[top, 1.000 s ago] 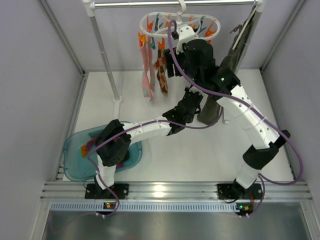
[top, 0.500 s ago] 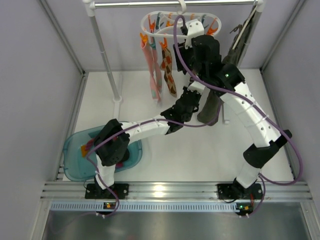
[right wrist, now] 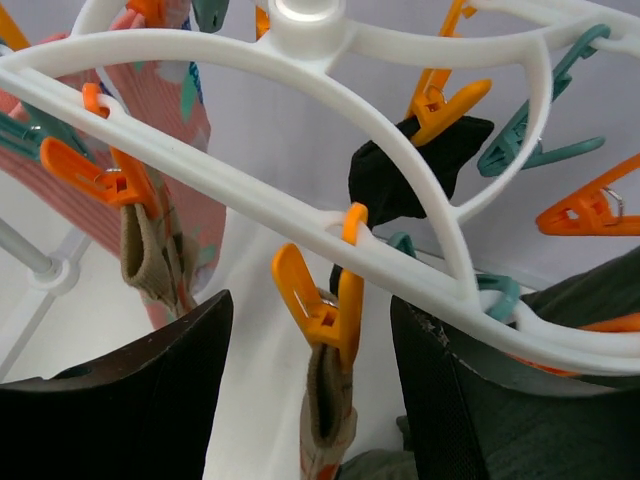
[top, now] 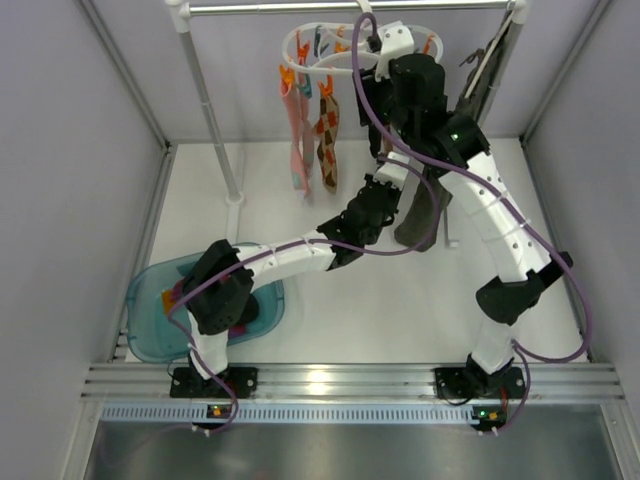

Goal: Remove the socks clipped to the hanger

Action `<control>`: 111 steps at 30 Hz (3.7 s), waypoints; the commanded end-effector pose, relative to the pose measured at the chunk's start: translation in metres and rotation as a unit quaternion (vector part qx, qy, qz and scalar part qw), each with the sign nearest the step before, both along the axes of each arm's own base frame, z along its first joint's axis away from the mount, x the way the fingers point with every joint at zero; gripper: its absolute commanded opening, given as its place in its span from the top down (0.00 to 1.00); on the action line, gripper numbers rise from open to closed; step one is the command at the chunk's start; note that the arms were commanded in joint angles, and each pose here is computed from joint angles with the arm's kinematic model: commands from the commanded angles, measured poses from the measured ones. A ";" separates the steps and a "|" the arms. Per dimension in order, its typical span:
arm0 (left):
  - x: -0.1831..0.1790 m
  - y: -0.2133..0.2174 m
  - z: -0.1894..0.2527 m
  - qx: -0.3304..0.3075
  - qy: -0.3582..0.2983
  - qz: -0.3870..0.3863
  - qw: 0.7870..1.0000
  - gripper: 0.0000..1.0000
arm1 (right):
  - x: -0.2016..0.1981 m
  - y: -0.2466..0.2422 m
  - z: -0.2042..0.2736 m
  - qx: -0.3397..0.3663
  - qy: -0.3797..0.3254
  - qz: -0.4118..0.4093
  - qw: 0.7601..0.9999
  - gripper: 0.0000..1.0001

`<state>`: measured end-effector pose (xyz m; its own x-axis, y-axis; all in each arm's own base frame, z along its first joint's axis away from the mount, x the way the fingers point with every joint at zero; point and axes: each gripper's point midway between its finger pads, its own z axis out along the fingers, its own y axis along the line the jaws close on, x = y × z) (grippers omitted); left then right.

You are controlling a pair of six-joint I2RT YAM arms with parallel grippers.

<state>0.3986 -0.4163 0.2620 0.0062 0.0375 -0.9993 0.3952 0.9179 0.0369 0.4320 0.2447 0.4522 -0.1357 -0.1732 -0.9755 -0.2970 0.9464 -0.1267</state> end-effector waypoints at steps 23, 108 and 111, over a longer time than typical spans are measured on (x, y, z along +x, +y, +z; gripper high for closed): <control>-0.023 0.012 0.009 -0.037 0.015 -0.019 0.999 1.00 | 0.025 0.002 0.019 0.007 -0.060 -0.030 0.998 0.94; 0.026 0.101 0.052 -0.053 -0.010 0.110 0.992 1.00 | -0.195 0.001 0.036 0.236 -0.052 0.324 0.914 0.06; 0.003 0.073 0.054 -0.048 -0.013 0.091 0.995 1.00 | -0.187 -0.003 0.040 0.234 -0.043 0.295 0.926 0.10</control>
<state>0.4214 -0.3368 0.2717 -0.0524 0.0227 -0.9984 0.2389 0.9710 0.0096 0.2415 0.2475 0.4706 -0.0911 0.2226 -0.9706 -0.8142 0.5446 0.2013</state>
